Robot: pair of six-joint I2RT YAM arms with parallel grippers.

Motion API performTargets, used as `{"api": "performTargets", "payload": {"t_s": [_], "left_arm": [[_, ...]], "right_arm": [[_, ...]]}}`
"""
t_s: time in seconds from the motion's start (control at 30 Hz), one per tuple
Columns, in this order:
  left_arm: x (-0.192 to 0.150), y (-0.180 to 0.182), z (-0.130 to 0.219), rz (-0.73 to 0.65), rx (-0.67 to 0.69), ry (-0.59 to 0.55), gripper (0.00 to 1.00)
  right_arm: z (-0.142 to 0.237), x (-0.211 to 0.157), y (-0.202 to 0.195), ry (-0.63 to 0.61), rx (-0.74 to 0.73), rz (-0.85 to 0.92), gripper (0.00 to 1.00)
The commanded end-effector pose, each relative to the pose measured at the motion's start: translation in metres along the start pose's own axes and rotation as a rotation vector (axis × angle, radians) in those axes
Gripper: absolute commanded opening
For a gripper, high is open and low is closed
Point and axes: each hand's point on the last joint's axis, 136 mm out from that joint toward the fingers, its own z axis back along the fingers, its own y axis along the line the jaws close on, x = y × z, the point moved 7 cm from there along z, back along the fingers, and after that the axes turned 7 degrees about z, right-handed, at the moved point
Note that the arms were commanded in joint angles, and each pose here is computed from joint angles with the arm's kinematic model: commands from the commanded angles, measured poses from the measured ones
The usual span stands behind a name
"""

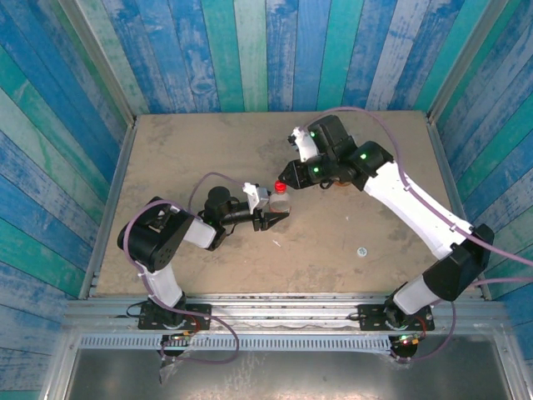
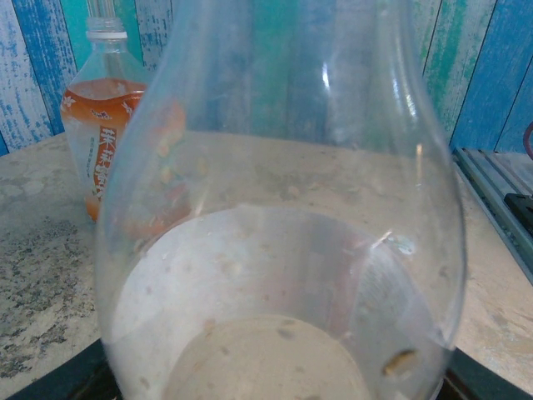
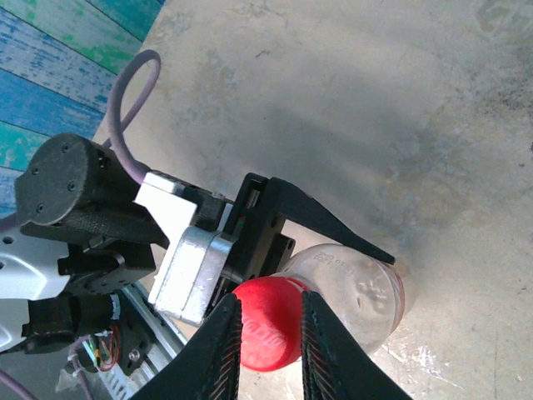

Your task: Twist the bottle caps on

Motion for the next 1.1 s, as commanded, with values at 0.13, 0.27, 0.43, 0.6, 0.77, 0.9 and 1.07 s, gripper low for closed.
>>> {"api": "performTargets", "payload": {"t_s": [0.13,0.27,0.43,0.6,0.77,0.9,1.07], "left_arm": [[-0.021,0.005,0.000,0.076,0.016,0.067,0.64],[-0.021,0.005,0.000,0.077,0.017,0.066,0.64],[-0.021,0.006,0.000,0.082,0.020,0.067,0.64],[-0.021,0.006,0.000,0.085,0.020,0.067,0.63],[-0.023,0.007,0.001,0.092,0.024,0.070,0.64],[-0.023,0.008,0.001,0.094,0.024,0.069,0.63],[-0.023,0.008,0.001,0.093,0.027,0.069,0.63]], "right_arm": [[-0.003,-0.002,-0.001,0.027,0.017,0.003,0.17],[-0.003,-0.007,-0.002,0.041,0.020,-0.011,0.13],[-0.004,-0.014,-0.002,0.056,0.028,-0.028,0.13],[-0.002,-0.022,-0.004,0.063,0.021,-0.044,0.13],[0.000,-0.026,-0.003,0.063,0.023,-0.054,0.13],[0.002,-0.026,0.002,0.060,0.044,-0.058,0.13],[0.002,-0.028,0.008,0.065,0.061,-0.053,0.13]]}}
